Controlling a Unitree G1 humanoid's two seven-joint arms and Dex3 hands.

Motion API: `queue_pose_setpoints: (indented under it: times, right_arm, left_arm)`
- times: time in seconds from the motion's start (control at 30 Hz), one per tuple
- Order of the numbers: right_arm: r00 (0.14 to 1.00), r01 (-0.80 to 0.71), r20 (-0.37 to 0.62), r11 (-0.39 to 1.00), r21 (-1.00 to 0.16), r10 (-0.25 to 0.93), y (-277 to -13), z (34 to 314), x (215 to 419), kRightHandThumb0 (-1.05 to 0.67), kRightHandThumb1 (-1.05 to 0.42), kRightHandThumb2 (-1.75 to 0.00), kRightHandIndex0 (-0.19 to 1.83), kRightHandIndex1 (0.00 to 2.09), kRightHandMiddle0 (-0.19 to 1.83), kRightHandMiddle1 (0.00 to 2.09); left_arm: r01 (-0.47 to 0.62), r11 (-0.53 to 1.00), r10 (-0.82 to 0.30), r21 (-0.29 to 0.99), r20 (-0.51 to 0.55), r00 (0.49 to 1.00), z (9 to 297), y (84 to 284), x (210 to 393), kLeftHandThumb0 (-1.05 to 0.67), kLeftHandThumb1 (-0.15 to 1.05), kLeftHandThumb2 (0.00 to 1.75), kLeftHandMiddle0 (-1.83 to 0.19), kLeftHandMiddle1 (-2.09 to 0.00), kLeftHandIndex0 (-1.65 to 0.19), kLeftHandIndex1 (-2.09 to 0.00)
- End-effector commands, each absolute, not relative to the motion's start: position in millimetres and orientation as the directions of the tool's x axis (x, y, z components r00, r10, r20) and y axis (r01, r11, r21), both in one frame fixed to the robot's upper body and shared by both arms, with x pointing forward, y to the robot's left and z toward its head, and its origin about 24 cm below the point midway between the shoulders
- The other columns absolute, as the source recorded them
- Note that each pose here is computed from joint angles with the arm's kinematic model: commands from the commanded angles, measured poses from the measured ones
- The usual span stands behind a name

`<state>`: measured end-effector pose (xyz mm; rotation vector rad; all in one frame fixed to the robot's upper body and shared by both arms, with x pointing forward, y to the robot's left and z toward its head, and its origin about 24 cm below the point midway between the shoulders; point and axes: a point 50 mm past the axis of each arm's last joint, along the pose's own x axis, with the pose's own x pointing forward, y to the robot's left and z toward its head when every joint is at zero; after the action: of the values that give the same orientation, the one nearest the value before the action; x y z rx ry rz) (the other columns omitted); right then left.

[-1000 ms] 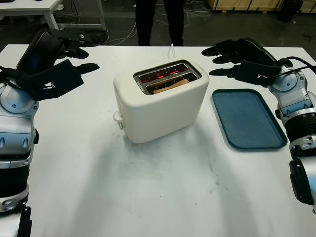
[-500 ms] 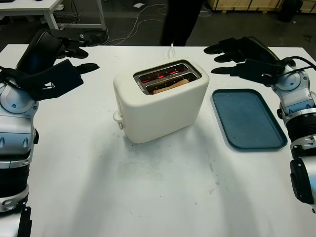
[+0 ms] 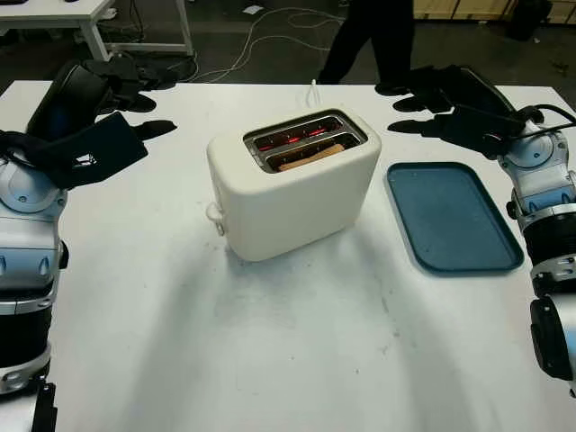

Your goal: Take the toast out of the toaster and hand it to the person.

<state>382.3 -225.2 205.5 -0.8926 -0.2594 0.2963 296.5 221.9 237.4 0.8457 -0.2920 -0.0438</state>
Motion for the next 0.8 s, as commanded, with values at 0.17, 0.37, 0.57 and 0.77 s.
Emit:
queue_pose_setpoints:
  times: [0.17, 0.37, 0.57, 0.77]
  right_arm:
    - [0.945, -0.127, 0.097, 0.623, -0.771, 0.312, -236, 201, 376, -0.35, -0.92, -0.02, 0.7, 0.0, 0.66, 0.0]
    - [0.95, -0.129, 0.091, 0.638, -0.759, 0.3, -239, 197, 370, -0.32, -0.92, -0.05, 0.69, 0.0, 0.65, 0.0]
    - [0.951, -0.134, 0.08, 0.633, -0.762, 0.299, -239, 194, 368, -0.34, -0.92, -0.05, 0.72, 0.01, 0.67, 0.01]
    - [0.95, -0.136, 0.081, 0.63, -0.765, 0.303, -237, 195, 367, -0.28, -0.92, -0.03, 0.73, 0.01, 0.67, 0.01]
  left_arm:
    - [-0.094, 0.687, -0.123, 0.72, 0.243, 0.962, 237, 224.0, 293.0, -0.41, 0.92, 0.01, -0.58, -0.41, -0.72, 0.0]
    - [-0.088, 0.689, -0.12, 0.719, 0.234, 0.965, 237, 224.6, 290.1, -0.38, 0.92, 0.03, -0.57, -0.41, -0.7, 0.0]
    - [-0.088, 0.687, -0.118, 0.721, 0.231, 0.966, 236, 224.9, 291.2, -0.39, 0.92, 0.03, -0.57, -0.41, -0.7, 0.0]
    - [-0.087, 0.691, -0.125, 0.717, 0.237, 0.963, 234, 224.0, 291.4, -0.41, 0.92, 0.04, -0.58, -0.41, -0.7, 0.0]
